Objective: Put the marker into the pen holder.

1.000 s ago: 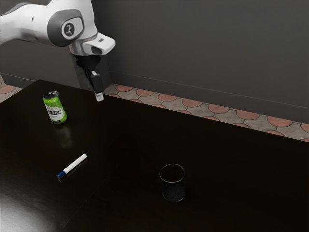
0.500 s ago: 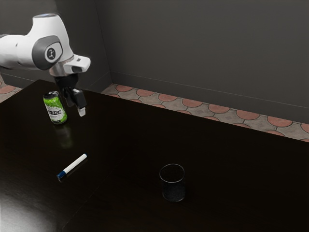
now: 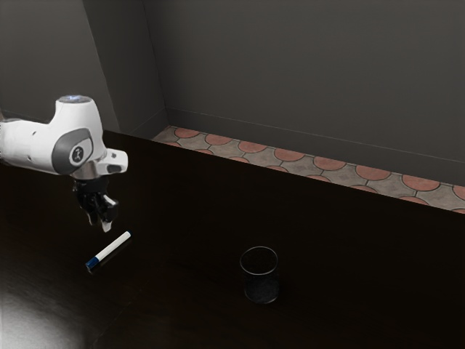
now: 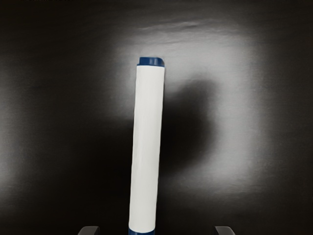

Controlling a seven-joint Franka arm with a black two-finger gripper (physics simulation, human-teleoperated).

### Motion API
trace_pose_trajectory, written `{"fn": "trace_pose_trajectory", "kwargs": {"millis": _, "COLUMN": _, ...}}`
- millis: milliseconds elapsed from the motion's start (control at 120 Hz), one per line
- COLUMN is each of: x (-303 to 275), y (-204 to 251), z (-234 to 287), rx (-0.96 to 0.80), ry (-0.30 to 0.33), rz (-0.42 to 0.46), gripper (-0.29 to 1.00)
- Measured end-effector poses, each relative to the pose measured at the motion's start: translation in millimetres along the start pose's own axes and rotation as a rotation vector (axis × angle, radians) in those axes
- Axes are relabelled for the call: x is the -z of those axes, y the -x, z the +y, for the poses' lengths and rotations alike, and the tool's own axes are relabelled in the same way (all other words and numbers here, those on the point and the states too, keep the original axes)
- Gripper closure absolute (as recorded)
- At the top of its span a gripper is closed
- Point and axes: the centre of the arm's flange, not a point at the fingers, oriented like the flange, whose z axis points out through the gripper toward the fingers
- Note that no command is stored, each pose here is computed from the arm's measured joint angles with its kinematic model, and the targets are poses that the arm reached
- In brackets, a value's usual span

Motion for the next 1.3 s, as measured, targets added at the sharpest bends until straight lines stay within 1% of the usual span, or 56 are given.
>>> {"fn": "trace_pose_trajectory", "kwargs": {"millis": 100, "x": -15.9, "y": -9.0, "z": 2.0, "rx": 0.049, "ry": -0.002, "rz": -0.008, "gripper": 0.44}}
{"fn": "trace_pose_trajectory", "kwargs": {"millis": 175, "x": -18.7, "y": -20.9, "z": -6.3, "rx": 0.089, "ry": -0.011, "rz": 0.003, "gripper": 0.45}}
{"fn": "trace_pose_trajectory", "kwargs": {"millis": 342, "x": -43.5, "y": -45.2, "z": -14.2, "rx": 0.138, "ry": -0.02, "rz": -0.014, "gripper": 0.46}}
{"fn": "trace_pose_trajectory", "kwargs": {"millis": 533, "x": -69.6, "y": -50.4, "z": -15.7, "rx": 0.171, "ry": -0.017, "rz": -0.049, "gripper": 0.46}}
{"fn": "trace_pose_trajectory", "kwargs": {"millis": 733, "x": -76.4, "y": -69.2, "z": -12.4, "rx": 0.18, "ry": -0.026, "rz": -0.044, "gripper": 0.46}}
{"fn": "trace_pose_trajectory", "kwargs": {"millis": 1033, "x": -88.4, "y": -71.2, "z": -8.1, "rx": 0.195, "ry": -0.025, "rz": -0.062, "gripper": 0.47}}
{"fn": "trace_pose_trajectory", "kwargs": {"millis": 1100, "x": -88.6, "y": -71.5, "z": -6.9, "rx": 0.197, "ry": -0.025, "rz": -0.063, "gripper": 0.5}}
{"fn": "trace_pose_trajectory", "kwargs": {"millis": 1300, "x": -91.2, "y": -69.9, "z": -2.7, "rx": 0.199, "ry": -0.023, "rz": -0.076, "gripper": 0.68}}
